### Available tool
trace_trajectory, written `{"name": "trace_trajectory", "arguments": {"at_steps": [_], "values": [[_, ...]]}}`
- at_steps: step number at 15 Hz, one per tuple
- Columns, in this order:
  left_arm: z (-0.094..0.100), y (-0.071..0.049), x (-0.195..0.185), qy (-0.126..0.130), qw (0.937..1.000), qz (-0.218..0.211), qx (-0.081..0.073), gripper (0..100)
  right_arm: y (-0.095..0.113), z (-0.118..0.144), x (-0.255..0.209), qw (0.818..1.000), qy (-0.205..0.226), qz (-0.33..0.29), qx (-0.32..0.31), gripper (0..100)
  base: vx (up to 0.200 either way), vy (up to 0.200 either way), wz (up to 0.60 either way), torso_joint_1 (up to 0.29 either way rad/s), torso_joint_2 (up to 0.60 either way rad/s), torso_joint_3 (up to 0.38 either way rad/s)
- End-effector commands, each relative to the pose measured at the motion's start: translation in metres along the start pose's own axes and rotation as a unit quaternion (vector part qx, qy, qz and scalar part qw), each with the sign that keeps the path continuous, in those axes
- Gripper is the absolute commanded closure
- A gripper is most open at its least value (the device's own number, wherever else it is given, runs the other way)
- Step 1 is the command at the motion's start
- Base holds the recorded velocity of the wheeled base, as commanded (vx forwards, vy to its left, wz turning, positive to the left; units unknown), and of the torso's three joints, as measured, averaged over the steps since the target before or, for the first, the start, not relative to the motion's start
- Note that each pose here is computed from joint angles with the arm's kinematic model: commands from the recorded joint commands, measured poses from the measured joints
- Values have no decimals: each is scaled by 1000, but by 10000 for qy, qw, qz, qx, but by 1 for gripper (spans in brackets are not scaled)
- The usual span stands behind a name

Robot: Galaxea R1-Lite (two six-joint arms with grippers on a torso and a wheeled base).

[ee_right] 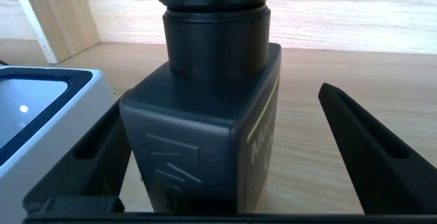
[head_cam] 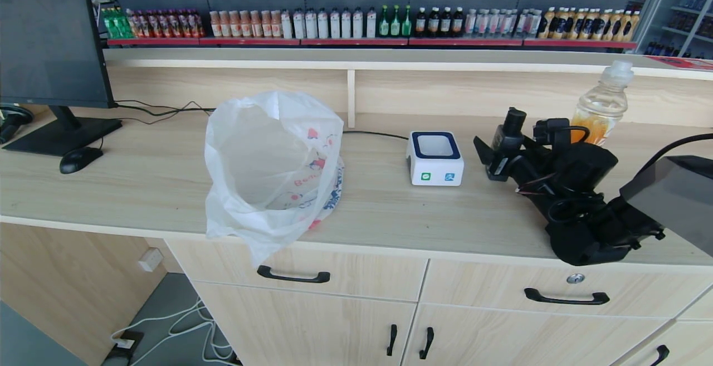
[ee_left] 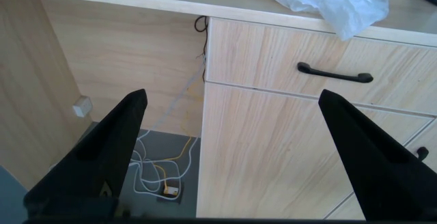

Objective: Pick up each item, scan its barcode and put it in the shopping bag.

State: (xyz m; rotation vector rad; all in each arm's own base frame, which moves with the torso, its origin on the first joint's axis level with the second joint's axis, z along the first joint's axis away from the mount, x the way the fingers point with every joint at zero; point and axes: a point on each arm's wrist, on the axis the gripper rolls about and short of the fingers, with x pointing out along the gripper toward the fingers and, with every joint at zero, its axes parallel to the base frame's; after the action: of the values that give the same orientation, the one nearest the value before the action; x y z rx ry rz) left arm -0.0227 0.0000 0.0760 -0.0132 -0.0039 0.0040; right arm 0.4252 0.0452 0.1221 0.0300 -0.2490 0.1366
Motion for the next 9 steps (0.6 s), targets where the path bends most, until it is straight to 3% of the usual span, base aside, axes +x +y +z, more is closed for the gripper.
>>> {"name": "trace_trajectory", "arguments": {"at_steps": [1, 9], "values": [[0, 0, 0, -4, 10000, 3, -3, 0, 0, -3, 2, 10000, 2, -6, -4, 100, 0, 0, 0, 0, 0, 0], [0, 0, 0, -4, 10000, 3, -3, 0, -2, 8, 17, 9992, -397, -27, 11, 100, 0, 0, 0, 0, 0, 0]]}}
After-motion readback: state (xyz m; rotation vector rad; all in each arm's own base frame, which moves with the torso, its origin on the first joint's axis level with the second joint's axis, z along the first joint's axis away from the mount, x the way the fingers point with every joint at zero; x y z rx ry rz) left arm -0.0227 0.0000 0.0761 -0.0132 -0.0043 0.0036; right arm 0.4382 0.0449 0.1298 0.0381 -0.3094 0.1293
